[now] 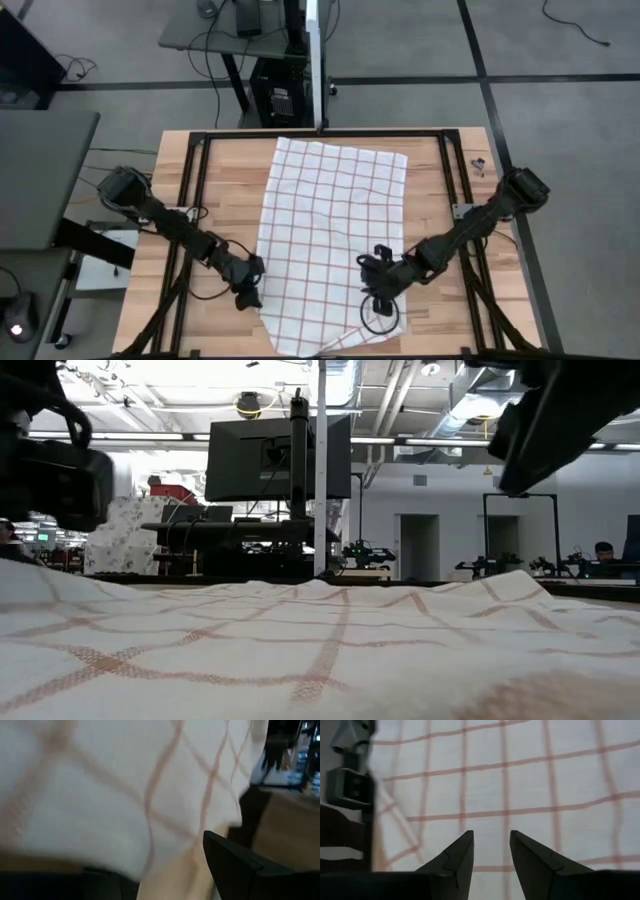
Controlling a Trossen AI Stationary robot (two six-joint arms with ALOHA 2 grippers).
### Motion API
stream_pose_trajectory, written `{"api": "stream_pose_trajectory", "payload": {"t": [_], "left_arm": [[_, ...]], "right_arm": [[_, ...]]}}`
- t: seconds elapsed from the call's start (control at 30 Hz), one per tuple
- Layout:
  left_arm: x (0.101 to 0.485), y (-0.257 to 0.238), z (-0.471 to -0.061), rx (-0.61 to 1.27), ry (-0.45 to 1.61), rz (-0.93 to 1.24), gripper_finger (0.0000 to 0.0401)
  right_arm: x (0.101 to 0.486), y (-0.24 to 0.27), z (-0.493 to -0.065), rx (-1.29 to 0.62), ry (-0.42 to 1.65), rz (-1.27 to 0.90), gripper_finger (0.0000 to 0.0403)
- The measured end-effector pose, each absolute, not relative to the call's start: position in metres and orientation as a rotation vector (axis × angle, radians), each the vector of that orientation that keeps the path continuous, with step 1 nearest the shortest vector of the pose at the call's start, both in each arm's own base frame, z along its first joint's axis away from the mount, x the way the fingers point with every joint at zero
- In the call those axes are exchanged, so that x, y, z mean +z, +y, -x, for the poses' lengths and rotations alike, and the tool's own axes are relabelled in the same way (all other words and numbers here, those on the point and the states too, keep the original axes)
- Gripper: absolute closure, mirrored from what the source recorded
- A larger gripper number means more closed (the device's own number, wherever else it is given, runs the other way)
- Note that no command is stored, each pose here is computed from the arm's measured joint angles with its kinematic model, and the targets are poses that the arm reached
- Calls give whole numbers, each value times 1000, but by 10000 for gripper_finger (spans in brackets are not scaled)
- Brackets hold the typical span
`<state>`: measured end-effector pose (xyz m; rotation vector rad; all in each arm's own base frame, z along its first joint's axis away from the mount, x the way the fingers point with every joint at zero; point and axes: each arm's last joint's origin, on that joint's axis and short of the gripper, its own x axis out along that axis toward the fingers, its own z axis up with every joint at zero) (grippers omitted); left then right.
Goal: Roll towel
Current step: Fold the white towel
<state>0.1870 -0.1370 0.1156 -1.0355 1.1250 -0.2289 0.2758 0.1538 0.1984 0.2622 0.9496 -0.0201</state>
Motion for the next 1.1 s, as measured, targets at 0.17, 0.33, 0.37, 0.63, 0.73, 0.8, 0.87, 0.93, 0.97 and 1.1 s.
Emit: {"api": "stream_pose_trajectory", "payload": {"t": [0.17, 0.33, 0.37, 0.63, 0.73, 0.8, 0.87, 0.93, 0.97, 1.1], "left_arm": [[123, -138, -187, -256, 1167, 1169, 216], [129, -140, -190, -263, 1123, 1243, 216], [128, -140, -191, -241, 1104, 1244, 216], [126, -137, -184, -180, 1199, 1250, 216], [130, -135, -179, -143, 1241, 1245, 216], [129, -131, -174, -56, 1278, 1189, 216], [128, -126, -170, 39, 1267, 1105, 216], [128, -124, -170, 89, 1224, 1049, 216], [128, -123, -170, 98, 1199, 1024, 216], [126, -124, -175, 60, 1120, 944, 216]], "right_arm": [[179, 129, -274, -106, 1010, -251, 280], [157, 107, -269, -170, 1033, -265, 280], [153, 104, -267, -180, 1041, -265, 280], [139, 102, -256, -184, 1080, -239, 280], [140, 107, -254, -161, 1079, -229, 280], [140, 110, -253, -150, 1079, -225, 280], [140, 113, -252, -140, 1080, -219, 280], [140, 115, -251, -132, 1080, -214, 280], [140, 116, -251, -131, 1080, -213, 280], [140, 118, -250, -123, 1081, -209, 280]]}}
